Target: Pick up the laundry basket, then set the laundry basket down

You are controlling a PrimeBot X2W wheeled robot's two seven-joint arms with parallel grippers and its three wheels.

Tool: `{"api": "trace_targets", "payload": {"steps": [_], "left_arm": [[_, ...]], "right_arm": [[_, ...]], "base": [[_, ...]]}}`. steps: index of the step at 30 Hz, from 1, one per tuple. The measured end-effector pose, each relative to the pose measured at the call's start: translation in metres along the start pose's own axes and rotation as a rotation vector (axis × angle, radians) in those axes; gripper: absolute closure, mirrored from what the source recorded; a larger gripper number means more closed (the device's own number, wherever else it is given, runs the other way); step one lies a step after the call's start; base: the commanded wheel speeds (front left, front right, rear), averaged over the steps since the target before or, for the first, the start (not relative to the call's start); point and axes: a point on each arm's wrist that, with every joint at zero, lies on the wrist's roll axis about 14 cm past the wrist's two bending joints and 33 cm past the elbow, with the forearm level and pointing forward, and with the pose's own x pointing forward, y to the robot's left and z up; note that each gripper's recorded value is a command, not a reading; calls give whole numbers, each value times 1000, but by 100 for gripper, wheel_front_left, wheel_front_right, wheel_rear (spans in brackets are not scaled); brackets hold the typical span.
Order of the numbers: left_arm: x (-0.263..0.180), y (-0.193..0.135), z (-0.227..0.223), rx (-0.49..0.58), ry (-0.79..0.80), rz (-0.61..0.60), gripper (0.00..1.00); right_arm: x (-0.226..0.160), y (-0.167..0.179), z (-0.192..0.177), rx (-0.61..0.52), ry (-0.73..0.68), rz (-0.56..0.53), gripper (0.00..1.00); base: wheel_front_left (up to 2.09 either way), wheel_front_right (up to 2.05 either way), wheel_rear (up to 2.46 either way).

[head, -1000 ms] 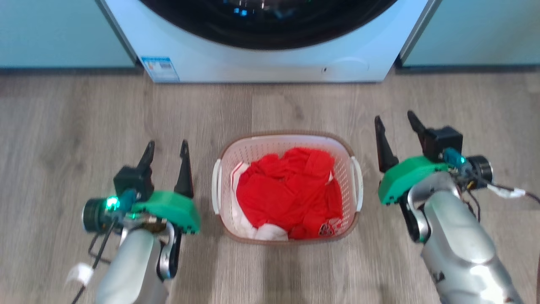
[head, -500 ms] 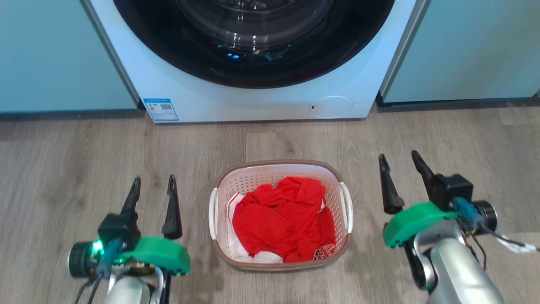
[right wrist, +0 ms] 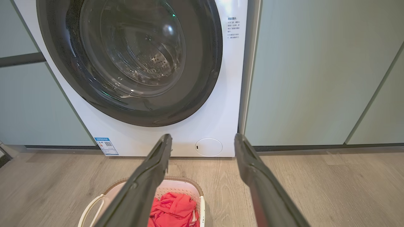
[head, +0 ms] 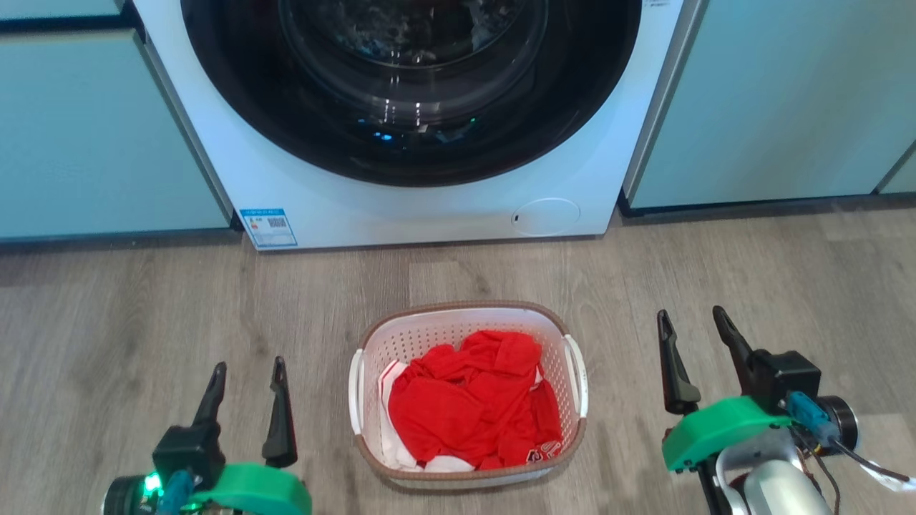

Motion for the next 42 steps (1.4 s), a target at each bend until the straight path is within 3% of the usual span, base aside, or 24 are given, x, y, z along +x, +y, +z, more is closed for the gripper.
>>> {"api": "trace_targets", "payload": {"steps": [30, 31, 37, 42], "left_arm": [[-8, -2, 13, 38, -46, -17, 0], [-8, -3, 11, 39, -38, -19, 100], [-23, 3, -26, 32, 85, -4, 100], [-24, 4, -30, -32, 104, 9, 100]], "right_arm": [[-16, -10, 13, -1, -42, -44, 0], [-17, -11, 11, -1, -36, -46, 100], [-35, -16, -28, 31, 86, -79, 100], [-36, -19, -30, 89, 90, -98, 100]], "base": [[0, 0, 0], [0, 0, 0], [0, 0, 0], [0, 0, 0]]}}
